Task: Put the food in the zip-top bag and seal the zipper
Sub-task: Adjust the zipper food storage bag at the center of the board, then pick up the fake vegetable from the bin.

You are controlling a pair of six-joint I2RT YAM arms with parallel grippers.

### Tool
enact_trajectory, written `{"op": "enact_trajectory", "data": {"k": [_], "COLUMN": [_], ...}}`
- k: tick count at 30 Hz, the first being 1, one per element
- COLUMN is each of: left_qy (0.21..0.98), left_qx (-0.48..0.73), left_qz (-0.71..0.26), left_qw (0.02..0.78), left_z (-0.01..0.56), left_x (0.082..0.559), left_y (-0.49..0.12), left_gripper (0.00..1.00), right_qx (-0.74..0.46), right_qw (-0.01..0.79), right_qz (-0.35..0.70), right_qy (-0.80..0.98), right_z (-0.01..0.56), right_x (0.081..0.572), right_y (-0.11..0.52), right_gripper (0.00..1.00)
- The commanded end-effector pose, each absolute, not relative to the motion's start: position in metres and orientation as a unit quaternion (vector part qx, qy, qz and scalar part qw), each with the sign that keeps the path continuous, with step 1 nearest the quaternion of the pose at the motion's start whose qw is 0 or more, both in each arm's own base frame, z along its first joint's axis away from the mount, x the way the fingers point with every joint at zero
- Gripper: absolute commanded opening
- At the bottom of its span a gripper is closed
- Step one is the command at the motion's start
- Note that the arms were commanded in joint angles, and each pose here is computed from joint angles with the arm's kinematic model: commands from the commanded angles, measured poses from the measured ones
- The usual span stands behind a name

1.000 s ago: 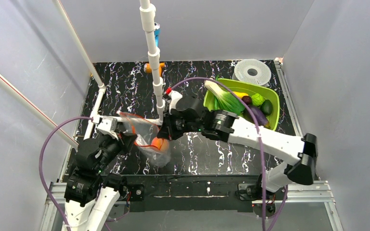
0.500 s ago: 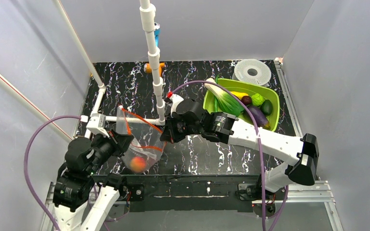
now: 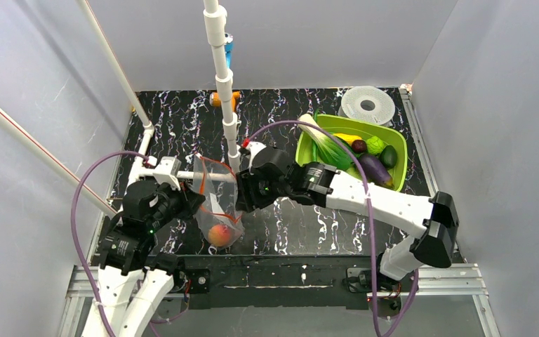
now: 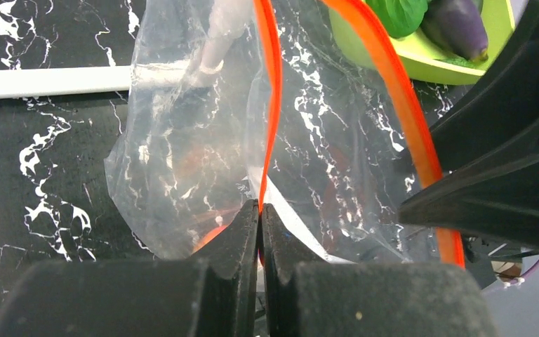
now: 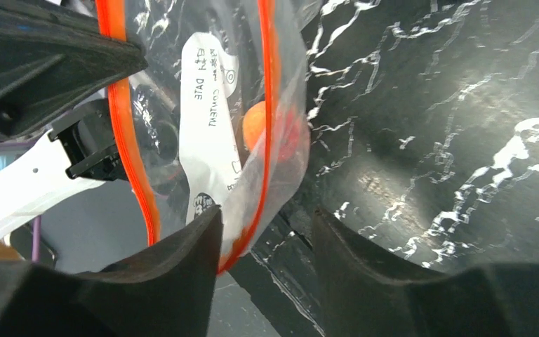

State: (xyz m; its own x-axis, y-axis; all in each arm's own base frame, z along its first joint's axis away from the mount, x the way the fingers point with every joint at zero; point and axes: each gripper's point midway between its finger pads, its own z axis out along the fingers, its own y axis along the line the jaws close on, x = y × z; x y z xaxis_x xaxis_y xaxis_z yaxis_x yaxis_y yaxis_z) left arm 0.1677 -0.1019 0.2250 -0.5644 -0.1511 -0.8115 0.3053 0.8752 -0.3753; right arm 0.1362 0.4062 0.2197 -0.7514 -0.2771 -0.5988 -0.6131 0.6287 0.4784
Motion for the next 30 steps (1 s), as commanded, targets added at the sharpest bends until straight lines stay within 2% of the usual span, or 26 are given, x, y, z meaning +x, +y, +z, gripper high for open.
{"op": "enact_trajectory", "data": {"k": [1,4,10,12,17,20,26,30], "left_qy": [0.843,0.84,0.844,0.846,0.843,0.839,0.839,0.838], "left_qx": [0.086,0.088,0.091,0.094,0.09,0.091,0.095,0.095], "left_qz": [-0.245,-0.242,-0.245,-0.247,-0.243,-0.246,-0.25,-0.251], "left_qw": [0.47,0.478,0.468,0.463,0.472,0.477,0.474,0.474], "left_z": [0.213,0.213,0.208,0.207,0.21,0.211,0.211,0.211], "left_x": [0.176,0.179,0.184,0.183,0.182,0.181,0.181,0.181], "left_y": [-0.108,-0.107,-0.111,-0.112,-0.109,-0.11,-0.112,-0.112], "left_gripper": [0.0,0.0,0.0,0.0,0.0,0.0,0.0,0.0], "right_qx": [-0.231,-0.199,-0.102,-0.048,0.041,0.05,0.02,-0.015], "right_qw": [0.318,0.369,0.447,0.48,0.518,0.491,0.371,0.305], "right_qz": [0.336,0.279,0.224,0.187,0.016,-0.059,-0.219,-0.254], "right_qy": [0.856,0.864,0.86,0.856,0.854,0.868,0.902,0.918], "right_z": [0.262,0.268,0.275,0.274,0.257,0.24,0.199,0.167], "right_x": [0.161,0.184,0.237,0.258,0.296,0.312,0.322,0.328], "right_y": [0.369,0.328,0.233,0.193,0.097,0.061,0.014,0.014], "right_gripper": [0.61,0.75,0.89,0.98,0.98,0.98,0.98,0.98]}}
